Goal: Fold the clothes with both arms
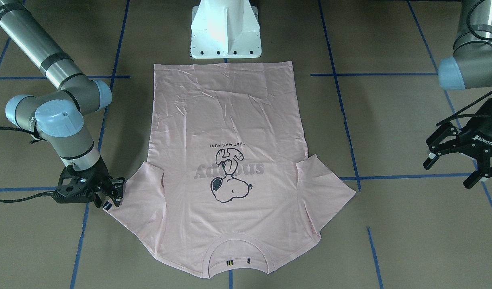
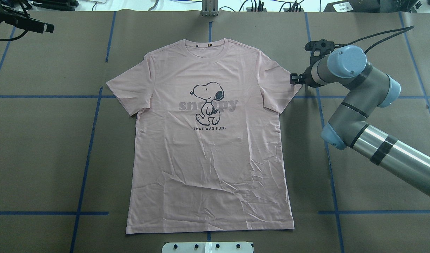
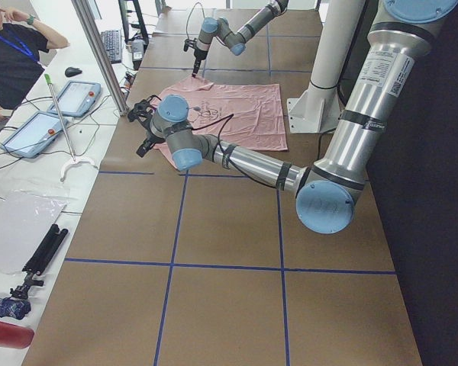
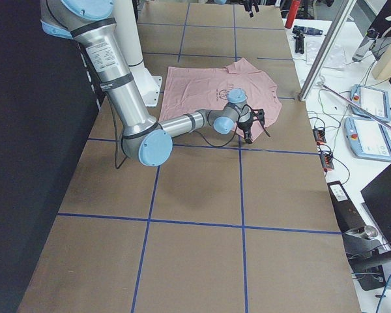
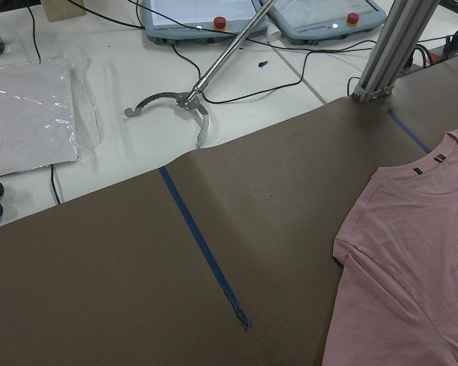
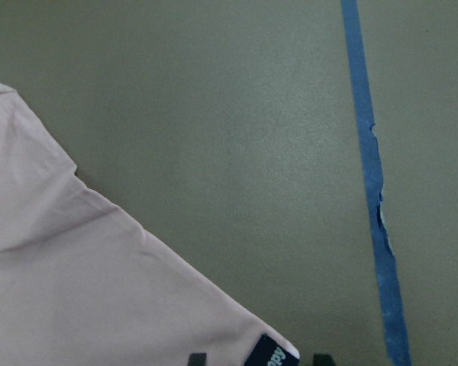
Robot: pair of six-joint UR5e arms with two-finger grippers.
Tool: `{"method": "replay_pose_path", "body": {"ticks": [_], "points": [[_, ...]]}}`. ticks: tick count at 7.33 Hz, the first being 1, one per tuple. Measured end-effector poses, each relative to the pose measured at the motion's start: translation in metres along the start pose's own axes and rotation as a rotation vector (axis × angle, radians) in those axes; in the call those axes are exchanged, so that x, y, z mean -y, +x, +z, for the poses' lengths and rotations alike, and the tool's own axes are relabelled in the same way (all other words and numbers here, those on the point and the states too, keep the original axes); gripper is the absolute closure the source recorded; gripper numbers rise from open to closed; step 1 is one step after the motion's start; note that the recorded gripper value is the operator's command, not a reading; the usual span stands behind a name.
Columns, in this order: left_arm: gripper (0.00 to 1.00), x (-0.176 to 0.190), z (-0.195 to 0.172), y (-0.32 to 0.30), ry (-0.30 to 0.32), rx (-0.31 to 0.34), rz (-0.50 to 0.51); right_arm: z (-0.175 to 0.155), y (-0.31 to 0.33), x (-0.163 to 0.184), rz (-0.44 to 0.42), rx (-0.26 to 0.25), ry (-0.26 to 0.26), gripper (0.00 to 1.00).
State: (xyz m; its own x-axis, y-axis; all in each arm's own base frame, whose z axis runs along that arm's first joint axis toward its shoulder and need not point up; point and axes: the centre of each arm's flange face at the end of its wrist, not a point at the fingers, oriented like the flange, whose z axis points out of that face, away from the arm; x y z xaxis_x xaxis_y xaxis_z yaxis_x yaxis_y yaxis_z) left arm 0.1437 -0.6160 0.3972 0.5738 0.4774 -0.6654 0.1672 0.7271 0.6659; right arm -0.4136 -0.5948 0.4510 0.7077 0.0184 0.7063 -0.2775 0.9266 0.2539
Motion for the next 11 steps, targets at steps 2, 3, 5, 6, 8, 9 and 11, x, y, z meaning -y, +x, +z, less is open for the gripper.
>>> {"method": "replay_pose_path", "body": {"ticks": [2,3,5,6,8,9,11], "points": [[0.0,-0.001,0.0,-0.001,-0.001,0.001,0.0,0.002,0.001,0.0,0.001,-0.003,-0.002,0.51],[0.0,-0.002,0.0,-0.001,-0.002,0.002,0.0,0.002,0.001,0.0,0.001,-0.003,-0.002,0.74],[0.0,-0.002,0.0,-0.002,-0.002,0.003,0.0,0.001,-0.002,0.0,0.018,0.0,-0.001,1.0],[0.0,-0.002,0.0,-0.002,-0.002,0.003,0.0,0.0,-0.005,0.002,0.038,0.005,0.001,1.0],[0.0,-0.002,0.0,-0.002,-0.002,0.004,0.0,-0.005,-0.013,0.005,0.051,0.016,0.008,1.0],[0.0,-0.002,0.0,-0.002,-0.002,0.004,0.0,-0.01,-0.021,0.009,0.051,0.022,0.015,1.0],[0.0,-0.003,0.0,-0.002,-0.003,0.003,-0.001,-0.032,-0.069,0.032,0.067,-0.013,0.029,1.0]]}}
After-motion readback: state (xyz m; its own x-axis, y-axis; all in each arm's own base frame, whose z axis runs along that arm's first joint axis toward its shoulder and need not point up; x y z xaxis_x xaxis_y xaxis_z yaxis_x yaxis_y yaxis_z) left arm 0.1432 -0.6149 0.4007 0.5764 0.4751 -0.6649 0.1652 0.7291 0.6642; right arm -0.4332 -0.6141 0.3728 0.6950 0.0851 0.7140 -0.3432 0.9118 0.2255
